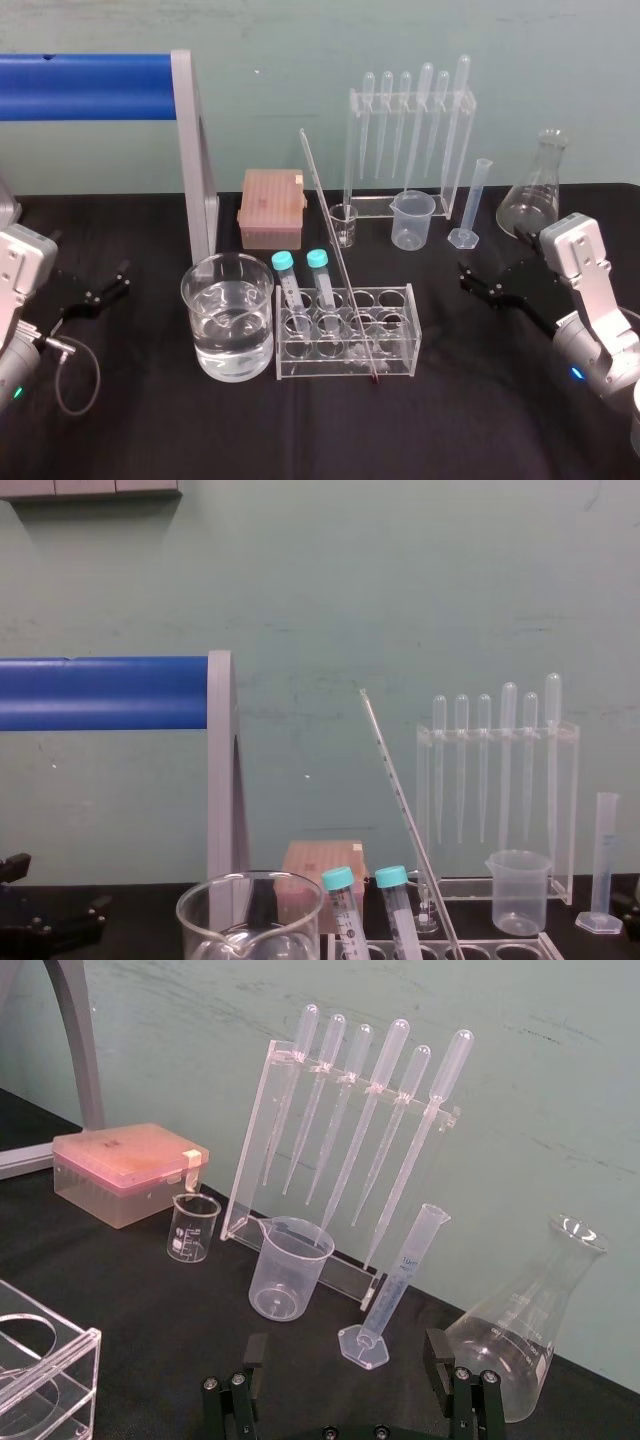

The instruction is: Hold the thermometer with one hand and immerse one end into the beaker, then reinsert it into the test tube rack.

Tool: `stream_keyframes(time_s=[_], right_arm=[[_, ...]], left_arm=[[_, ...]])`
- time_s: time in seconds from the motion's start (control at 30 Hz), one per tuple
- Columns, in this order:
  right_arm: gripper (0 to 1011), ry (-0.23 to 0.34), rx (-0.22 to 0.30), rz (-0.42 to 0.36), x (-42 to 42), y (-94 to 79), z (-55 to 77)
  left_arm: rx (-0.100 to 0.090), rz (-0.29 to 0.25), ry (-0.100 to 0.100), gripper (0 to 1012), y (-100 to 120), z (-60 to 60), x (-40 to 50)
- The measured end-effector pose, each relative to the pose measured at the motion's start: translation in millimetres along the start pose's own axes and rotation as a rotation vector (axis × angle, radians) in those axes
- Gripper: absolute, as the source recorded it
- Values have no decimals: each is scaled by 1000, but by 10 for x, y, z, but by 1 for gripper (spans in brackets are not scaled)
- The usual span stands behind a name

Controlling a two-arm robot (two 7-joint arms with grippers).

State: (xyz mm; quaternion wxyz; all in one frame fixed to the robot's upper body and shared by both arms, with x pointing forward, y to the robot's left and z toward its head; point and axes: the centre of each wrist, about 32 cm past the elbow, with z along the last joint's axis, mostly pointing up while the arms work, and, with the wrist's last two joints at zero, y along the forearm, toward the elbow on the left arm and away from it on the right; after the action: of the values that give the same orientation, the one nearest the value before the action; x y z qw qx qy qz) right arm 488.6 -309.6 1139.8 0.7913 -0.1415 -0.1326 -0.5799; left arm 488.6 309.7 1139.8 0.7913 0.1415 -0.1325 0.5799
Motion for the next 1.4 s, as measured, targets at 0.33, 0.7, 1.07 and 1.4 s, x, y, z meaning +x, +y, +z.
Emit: stream_keyframes(time_s=[0.33,0.7,1.07,1.4], right_arm=[[1003,0,0,0,0,0,0],[1003,0,0,0,0,0,0],[1003,0,0,0,0,0,0],[1003,0,0,0,0,0,0]], left_arm=[[0,0,0,1008,0,0,0],[0,0,0,1008,0,0,0],[0,0,0,1008,0,0,0],[0,0,0,1008,0,0,0]])
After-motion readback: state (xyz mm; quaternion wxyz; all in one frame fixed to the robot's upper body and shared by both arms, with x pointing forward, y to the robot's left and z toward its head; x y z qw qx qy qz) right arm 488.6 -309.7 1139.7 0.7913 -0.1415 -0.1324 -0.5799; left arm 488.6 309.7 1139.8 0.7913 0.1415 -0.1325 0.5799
